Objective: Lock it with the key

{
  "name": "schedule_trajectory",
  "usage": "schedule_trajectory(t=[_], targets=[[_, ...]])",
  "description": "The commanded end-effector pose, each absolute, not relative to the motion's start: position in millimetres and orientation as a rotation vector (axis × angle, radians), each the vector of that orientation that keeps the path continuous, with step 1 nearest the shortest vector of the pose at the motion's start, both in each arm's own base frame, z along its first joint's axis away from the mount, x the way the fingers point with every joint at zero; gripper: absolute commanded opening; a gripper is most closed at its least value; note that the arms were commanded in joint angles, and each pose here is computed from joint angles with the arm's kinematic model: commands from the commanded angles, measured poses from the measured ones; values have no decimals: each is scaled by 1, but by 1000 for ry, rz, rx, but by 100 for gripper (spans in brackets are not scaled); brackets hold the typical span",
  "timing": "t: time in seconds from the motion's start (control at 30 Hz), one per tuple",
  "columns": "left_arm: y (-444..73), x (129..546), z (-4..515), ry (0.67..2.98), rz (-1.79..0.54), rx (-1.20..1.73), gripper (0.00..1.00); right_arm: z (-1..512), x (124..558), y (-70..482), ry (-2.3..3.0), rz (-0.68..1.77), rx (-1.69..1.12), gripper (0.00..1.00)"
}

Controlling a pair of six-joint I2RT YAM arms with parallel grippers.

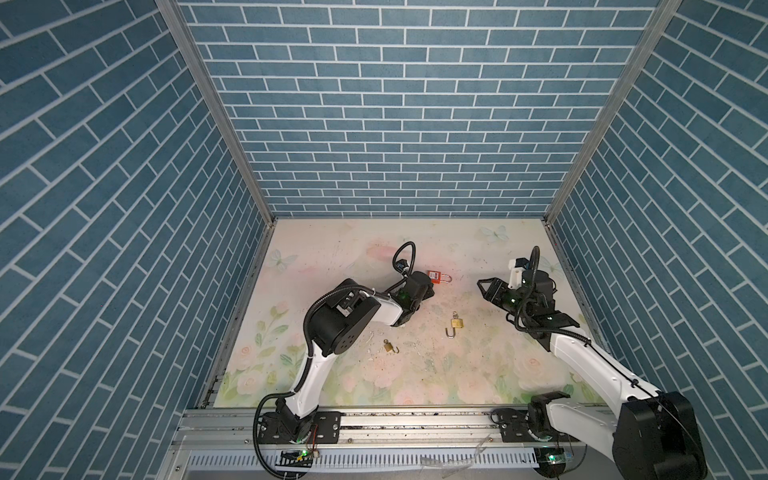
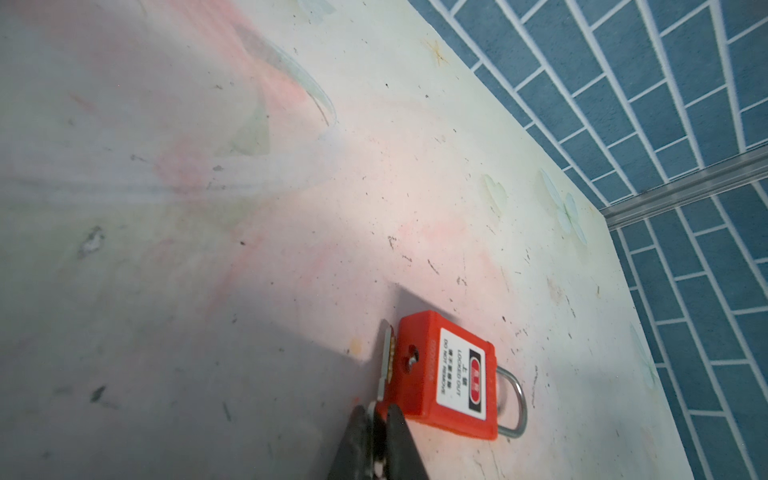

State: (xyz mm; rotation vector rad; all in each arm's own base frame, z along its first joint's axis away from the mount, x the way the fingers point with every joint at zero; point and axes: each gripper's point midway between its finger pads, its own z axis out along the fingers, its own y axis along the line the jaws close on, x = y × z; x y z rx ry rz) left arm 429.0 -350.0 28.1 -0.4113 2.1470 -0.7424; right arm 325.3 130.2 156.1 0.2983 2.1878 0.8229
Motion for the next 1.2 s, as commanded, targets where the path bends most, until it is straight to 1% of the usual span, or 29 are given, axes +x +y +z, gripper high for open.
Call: schedule_trajectory(t=[0.0, 0.23, 0.43, 0.53, 0.63, 0.7, 0.8, 0.9, 0.97, 1.03, 1.07, 1.13, 1.17], targets=[[-349, 432, 24, 2148, -727, -421, 16, 157, 326, 130, 2191, 810, 264, 53], [-343, 433, 35, 2128, -696, -416, 33, 159, 326, 131, 2187, 823, 270, 53], [-331, 435, 52, 2096, -648, -420, 41, 162, 326, 132, 2178, 839, 270, 52], [-321, 436, 71, 2060, -624, -425, 45, 165, 325, 132, 2175, 844, 268, 52], [-311, 436, 106, 1996, -597, -400, 47, 172, 322, 133, 2165, 845, 241, 52], [-305, 435, 142, 1940, -576, -354, 48, 178, 320, 134, 2156, 845, 208, 52], [-295, 425, 203, 1858, -510, -252, 53, 192, 314, 138, 2128, 849, 120, 53], [-275, 401, 263, 1765, -390, -159, 63, 203, 304, 146, 2111, 878, 11, 54], [-260, 380, 294, 1718, -349, -98, 68, 206, 295, 154, 2118, 889, -63, 55], [-245, 360, 311, 1702, -360, -44, 77, 206, 285, 163, 2127, 884, -137, 56], [-236, 349, 317, 1700, -374, -16, 81, 206, 280, 168, 2130, 876, -172, 57], [-211, 329, 325, 1705, -390, -16, 86, 205, 268, 179, 2135, 870, -232, 58], [-201, 320, 325, 1707, -401, -17, 87, 204, 263, 184, 2136, 869, -250, 59]])
